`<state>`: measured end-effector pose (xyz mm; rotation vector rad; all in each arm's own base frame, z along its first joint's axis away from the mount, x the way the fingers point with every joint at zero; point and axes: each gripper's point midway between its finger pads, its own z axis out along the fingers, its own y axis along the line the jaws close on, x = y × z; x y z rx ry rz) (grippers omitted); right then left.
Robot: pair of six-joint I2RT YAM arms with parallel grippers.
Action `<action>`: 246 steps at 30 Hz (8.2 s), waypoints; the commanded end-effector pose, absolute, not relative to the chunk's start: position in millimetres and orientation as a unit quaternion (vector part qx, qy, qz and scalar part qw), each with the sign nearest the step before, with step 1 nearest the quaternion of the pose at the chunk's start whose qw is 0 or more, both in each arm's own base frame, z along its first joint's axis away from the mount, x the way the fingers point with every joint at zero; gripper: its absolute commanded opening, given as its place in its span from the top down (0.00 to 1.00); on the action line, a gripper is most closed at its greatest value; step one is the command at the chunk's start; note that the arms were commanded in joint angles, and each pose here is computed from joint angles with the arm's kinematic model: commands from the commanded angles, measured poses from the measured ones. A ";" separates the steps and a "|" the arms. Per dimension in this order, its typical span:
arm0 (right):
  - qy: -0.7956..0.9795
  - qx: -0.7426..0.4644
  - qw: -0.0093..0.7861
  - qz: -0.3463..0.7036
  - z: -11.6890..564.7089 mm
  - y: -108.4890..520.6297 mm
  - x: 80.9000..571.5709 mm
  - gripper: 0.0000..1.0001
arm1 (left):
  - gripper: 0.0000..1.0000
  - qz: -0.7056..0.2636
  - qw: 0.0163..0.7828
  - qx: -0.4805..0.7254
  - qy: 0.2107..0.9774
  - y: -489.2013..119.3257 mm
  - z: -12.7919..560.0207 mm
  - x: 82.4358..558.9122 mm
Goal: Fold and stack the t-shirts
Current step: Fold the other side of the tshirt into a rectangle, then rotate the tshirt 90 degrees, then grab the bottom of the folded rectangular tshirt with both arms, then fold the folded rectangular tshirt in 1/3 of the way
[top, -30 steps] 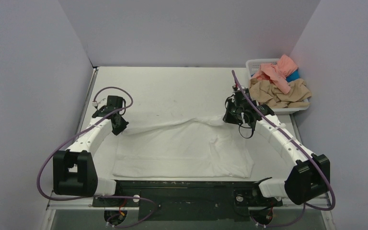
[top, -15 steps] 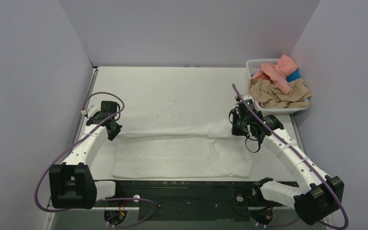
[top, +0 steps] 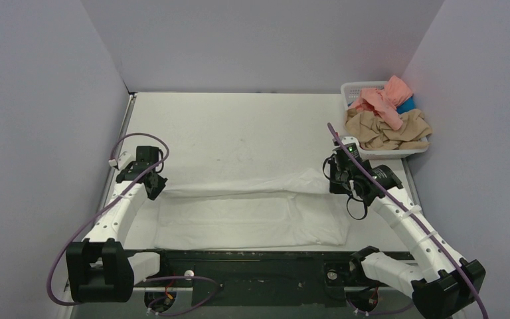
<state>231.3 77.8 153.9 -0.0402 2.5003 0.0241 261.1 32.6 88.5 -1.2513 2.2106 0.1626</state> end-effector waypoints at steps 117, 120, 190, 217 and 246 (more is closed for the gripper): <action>0.951 -0.025 0.203 0.234 67.1 254.5 135.9 0.18 | 0.28 -0.153 0.167 -0.170 0.959 -152.2 22.3 133.0; 0.948 -0.049 0.188 0.252 62.6 267.7 111.1 0.24 | 0.42 -0.146 0.161 -0.163 0.962 -152.9 17.8 133.1; 0.932 0.023 0.266 0.245 144.6 240.7 320.9 1.00 | 1.00 -0.253 0.332 -0.221 0.882 -176.5 158.5 387.1; 0.943 0.081 0.209 0.244 72.0 220.1 436.8 0.82 | 0.92 -0.189 0.273 -0.232 0.914 -168.5 88.8 482.7; 0.928 -0.052 0.253 0.266 60.6 353.3 404.2 0.16 | 0.10 -0.167 0.202 -0.290 0.921 -120.5 53.4 319.2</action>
